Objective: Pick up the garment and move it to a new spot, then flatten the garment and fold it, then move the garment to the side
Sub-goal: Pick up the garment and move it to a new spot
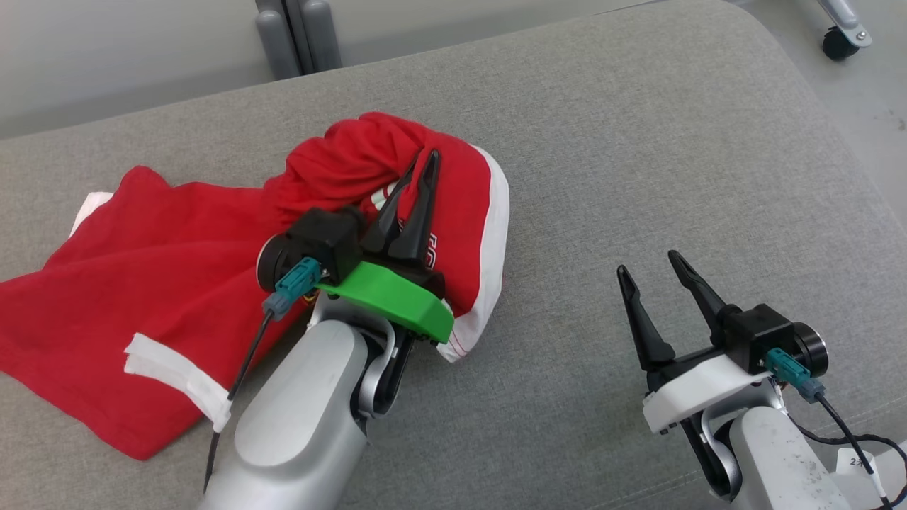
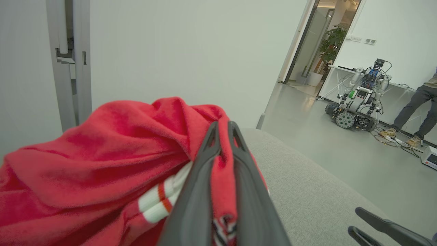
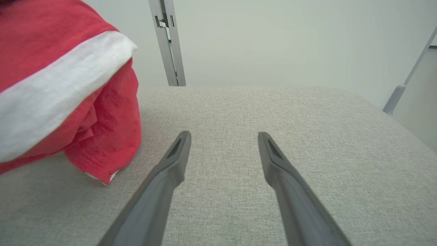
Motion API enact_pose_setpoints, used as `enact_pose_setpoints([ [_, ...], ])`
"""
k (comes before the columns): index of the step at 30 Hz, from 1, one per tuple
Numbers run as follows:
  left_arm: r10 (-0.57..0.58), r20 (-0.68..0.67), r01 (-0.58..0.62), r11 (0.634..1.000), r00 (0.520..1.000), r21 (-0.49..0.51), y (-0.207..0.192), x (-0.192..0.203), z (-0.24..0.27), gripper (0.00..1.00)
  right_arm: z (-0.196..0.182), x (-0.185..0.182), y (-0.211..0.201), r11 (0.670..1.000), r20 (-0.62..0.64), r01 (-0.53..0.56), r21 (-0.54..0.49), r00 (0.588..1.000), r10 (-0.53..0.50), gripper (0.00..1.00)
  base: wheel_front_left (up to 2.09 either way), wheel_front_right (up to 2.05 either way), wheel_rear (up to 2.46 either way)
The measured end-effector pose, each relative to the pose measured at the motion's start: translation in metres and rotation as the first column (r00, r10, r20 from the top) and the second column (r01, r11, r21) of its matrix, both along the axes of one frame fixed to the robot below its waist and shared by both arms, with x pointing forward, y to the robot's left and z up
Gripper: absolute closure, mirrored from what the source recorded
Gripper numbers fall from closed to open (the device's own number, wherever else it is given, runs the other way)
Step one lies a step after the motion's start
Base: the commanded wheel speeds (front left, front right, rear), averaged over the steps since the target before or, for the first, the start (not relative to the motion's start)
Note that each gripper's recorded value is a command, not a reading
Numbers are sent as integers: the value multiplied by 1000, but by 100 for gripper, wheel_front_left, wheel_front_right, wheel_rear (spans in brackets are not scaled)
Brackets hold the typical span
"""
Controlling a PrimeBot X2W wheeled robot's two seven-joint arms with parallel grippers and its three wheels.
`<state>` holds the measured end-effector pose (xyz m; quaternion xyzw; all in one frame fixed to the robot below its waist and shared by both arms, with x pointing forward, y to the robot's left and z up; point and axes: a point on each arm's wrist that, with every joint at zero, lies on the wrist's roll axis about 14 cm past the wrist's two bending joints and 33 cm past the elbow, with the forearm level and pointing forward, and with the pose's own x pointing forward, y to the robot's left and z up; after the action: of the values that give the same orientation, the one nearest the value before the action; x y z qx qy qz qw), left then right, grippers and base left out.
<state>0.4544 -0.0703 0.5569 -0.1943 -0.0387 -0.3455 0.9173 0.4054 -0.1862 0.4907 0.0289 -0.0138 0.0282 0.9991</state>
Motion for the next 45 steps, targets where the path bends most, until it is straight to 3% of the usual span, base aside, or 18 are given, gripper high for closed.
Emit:
enact_pose_setpoints([
  [1, 11, -16, -11, 1000, 1000, 7, 1, -1, -5, 0, 0, -1, -1, 1000, -1, 3, 0, 1000, -3, 0, 0, 0, 0],
  [7, 111, -59, -107, 993, 992, 58, 25, 0, -27, 0, 1, 2, 3, 1000, 5, -8, 10, 1000, 8, 0, 0, 0, 0],
  [11, 247, -102, -237, 967, 964, 96, 64, 3, -47, 0, 5, 5, 9, 1000, 17, -24, 15, 1000, 24, 0, 0, 0, 0],
  [17, 421, -87, -402, 898, 903, 179, 127, -7, -65, 0, 10, 3, 16, 999, 32, -40, 19, 999, 40, 0, 0, 0, 0],
  [24, 517, -61, -483, 831, 854, 274, 175, -37, -82, 0, 11, -5, 25, 998, 38, -62, 24, 997, 62, 0, 0, 0, 0],
  [33, 623, -124, -556, 757, 772, 342, 218, -84, -111, 0, 9, -11, 35, 995, 31, -90, 36, 996, 89, 0, 0, 0, 0],
  [40, 633, -148, -555, 751, 760, 358, 221, -93, -120, 0, 5, -11, 42, 993, 21, -108, 41, 994, 107, 0, 0, 0, 0],
  [45, 595, -140, -517, 774, 792, 365, 210, -81, -121, 0, 3, -5, 44, 993, 16, -114, 41, 993, 114, 0, 0, 0, 0],
])
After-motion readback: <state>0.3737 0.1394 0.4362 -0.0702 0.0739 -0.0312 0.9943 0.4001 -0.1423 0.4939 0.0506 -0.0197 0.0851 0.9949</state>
